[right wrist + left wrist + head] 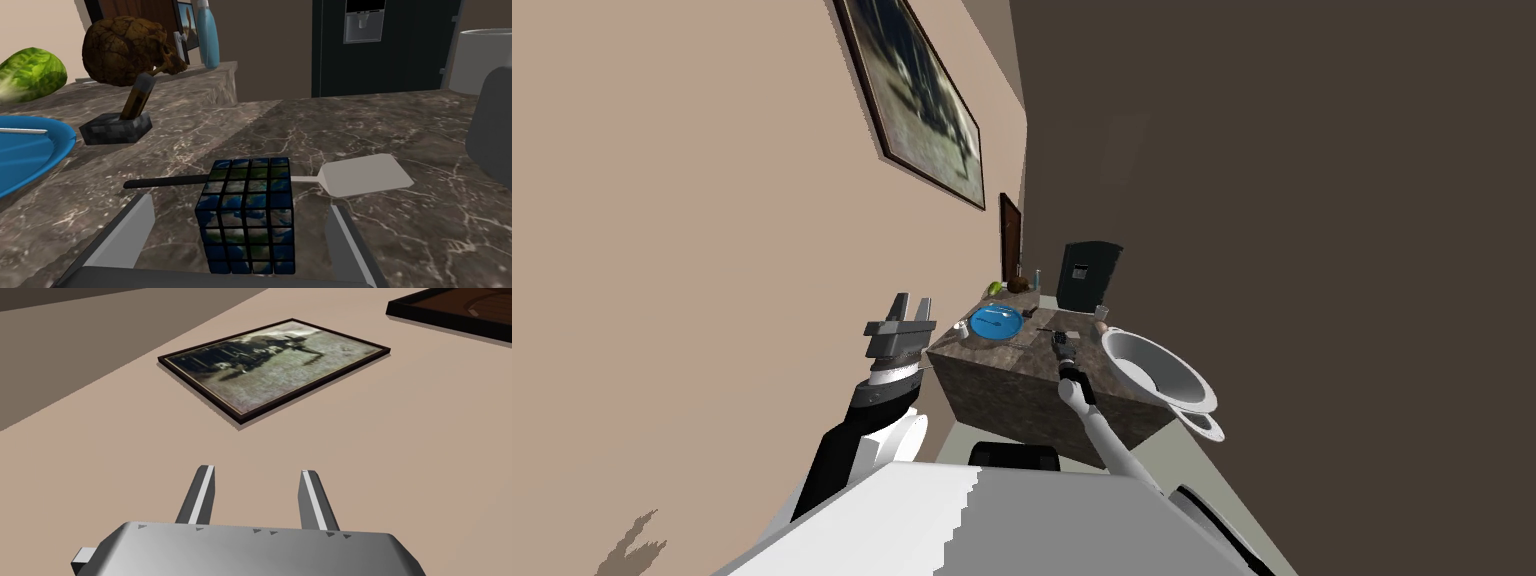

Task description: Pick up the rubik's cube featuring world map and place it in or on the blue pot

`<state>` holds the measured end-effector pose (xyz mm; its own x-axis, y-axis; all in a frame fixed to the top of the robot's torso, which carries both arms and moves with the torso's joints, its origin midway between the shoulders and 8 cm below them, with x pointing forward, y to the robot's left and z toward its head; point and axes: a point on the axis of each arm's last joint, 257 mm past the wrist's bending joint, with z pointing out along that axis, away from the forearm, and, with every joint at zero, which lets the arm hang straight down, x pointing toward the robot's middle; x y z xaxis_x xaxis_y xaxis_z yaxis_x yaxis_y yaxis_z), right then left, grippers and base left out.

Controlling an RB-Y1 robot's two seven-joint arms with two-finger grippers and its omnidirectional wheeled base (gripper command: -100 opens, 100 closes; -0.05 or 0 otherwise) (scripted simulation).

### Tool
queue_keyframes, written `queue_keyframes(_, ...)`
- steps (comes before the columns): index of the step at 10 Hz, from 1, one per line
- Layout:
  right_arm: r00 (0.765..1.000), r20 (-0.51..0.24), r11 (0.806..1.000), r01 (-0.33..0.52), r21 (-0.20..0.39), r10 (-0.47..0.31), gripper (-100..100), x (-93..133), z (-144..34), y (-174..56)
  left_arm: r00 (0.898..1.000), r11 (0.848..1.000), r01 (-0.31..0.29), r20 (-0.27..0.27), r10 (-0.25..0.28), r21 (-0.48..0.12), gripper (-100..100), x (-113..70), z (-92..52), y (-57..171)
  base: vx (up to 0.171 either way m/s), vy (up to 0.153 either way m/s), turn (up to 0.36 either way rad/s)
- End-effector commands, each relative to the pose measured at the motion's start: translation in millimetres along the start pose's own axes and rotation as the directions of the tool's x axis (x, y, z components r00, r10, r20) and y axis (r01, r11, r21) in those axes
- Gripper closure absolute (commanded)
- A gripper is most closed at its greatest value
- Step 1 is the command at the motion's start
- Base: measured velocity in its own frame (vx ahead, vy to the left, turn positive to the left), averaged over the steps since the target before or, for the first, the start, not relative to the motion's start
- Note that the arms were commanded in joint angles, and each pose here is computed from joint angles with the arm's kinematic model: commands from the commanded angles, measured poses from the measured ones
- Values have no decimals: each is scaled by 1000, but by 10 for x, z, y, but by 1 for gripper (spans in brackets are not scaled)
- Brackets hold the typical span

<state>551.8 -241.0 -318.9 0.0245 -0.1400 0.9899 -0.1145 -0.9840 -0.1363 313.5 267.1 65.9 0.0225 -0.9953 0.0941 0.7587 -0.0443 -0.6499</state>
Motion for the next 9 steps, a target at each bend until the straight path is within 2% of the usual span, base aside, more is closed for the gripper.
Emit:
queue_keyframes(1,1000,0,1000,0,0,0,-100,0,0,0,1000,1000,0,0,0,0,0,0,0,0,47,-8,10)
queue_keyframes(2,1000,1,1000,-2,-1,2,0,-7,0,5,1000,1000,0,0,0,0,0,0,0,0,9,-1,-1)
queue_keyframes(3,1000,-4,999,0,-39,0,-100,25,84,209,1000,1000,0,0,0,0,0,0,0,0,-38,-6,242)
queue_keyframes(5,1000,-9,997,-1,-78,0,-100,63,161,413,1000,1000,0,0,0,0,0,1,1,0,-66,-21,274)
queue_keyframes(6,1000,-15,993,-3,-117,1,-100,106,231,617,1000,1000,0,0,0,0,0,0,1,0,-81,-26,359)
queue_keyframes(8,1000,-22,988,-7,-156,3,-100,154,293,820,1000,1000,0,0,0,0,0,0,1,0,-73,-11,196)
queue_keyframes(9,1000,-30,981,-13,-195,7,-100,206,347,1021,1000,1000,0,0,0,0,0,0,1,0,-71,0,294)
